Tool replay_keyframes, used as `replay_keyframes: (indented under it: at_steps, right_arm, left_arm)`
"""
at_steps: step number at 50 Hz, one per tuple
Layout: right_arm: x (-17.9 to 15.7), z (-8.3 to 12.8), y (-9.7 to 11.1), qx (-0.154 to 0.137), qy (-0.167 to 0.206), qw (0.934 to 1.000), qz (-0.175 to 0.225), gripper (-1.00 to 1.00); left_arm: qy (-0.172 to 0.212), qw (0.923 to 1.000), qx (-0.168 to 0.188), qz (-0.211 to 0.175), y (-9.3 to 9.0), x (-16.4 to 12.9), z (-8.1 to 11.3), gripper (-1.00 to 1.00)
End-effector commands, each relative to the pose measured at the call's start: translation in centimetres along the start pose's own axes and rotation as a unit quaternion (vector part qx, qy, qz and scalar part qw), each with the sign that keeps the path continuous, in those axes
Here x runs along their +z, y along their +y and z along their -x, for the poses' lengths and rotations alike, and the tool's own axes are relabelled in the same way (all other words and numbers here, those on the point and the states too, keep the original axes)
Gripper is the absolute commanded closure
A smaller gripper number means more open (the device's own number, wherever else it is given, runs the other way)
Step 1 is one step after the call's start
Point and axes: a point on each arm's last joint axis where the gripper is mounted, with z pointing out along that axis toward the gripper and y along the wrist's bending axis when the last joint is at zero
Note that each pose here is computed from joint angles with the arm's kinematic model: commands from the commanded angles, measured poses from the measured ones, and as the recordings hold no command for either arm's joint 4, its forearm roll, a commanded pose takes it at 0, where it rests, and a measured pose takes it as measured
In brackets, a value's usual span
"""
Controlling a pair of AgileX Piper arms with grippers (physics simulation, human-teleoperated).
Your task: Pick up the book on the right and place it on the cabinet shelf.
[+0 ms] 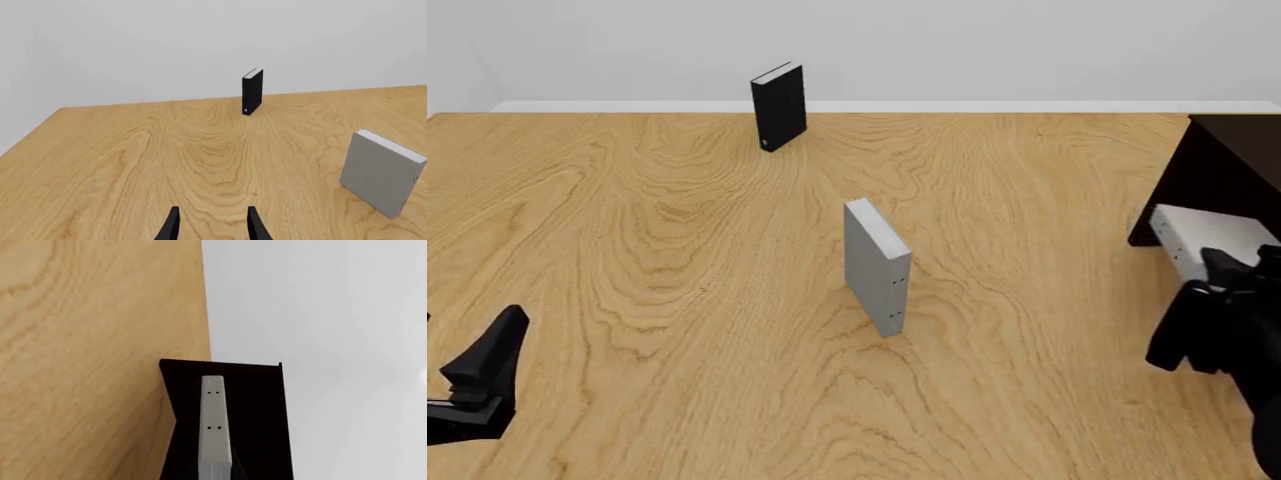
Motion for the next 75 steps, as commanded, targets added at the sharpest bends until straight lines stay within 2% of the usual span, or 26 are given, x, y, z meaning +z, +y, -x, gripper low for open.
replay_keyframes:
  at_steps: [1,16,27,28,37,41,42,75]
  right_arm:
    - [-0.3,-0.2,-0.7,-0.016,0.004,0.9997,-0.016,1.00]
    - [0.0,-0.8,0.1,-0.009,0.017,0.9998,-0.004,1.00]
    - [0.2,-1.4,0.0,-0.018,0.032,0.9993,-0.006,1.00]
    - [0.2,-1.4,0.0,-0.010,0.031,0.9995,-0.006,1.00]
    - [0.2,-1.7,-0.1,-0.017,0.037,0.9991,-0.008,1.00]
    - [0.2,-1.9,-0.2,-0.009,0.043,0.9990,-0.010,1.00]
    - [0.2,-2.0,-0.3,-0.016,0.046,0.9988,-0.012,1.00]
    - [0.1,-2.1,0.7,-0.005,0.047,0.9988,0.011,1.00]
  left_arm:
    - [-0.002,1.0000,-0.002,0.001,0.0,-0.1,0.0,-1.00]
    - [-0.002,1.0000,0.002,0.001,0.0,-0.2,0.0,-1.00]
    - [-0.001,1.0000,0.003,0.001,0.0,-0.2,0.0,-1.00]
    - [-0.001,1.0000,0.004,0.000,0.0,-0.2,0.0,-1.00]
    - [-0.002,1.0000,0.005,0.000,0.0,-0.2,0.0,-1.00]
    - [0.000,1.0000,0.008,0.000,0.0,-0.2,0.0,-1.00]
    - [-0.001,1.0000,0.007,0.000,0.0,-0.2,0.0,-1.00]
    - [-0.001,1.0000,0.006,-0.003,0.0,-0.1,0.0,-1.00]
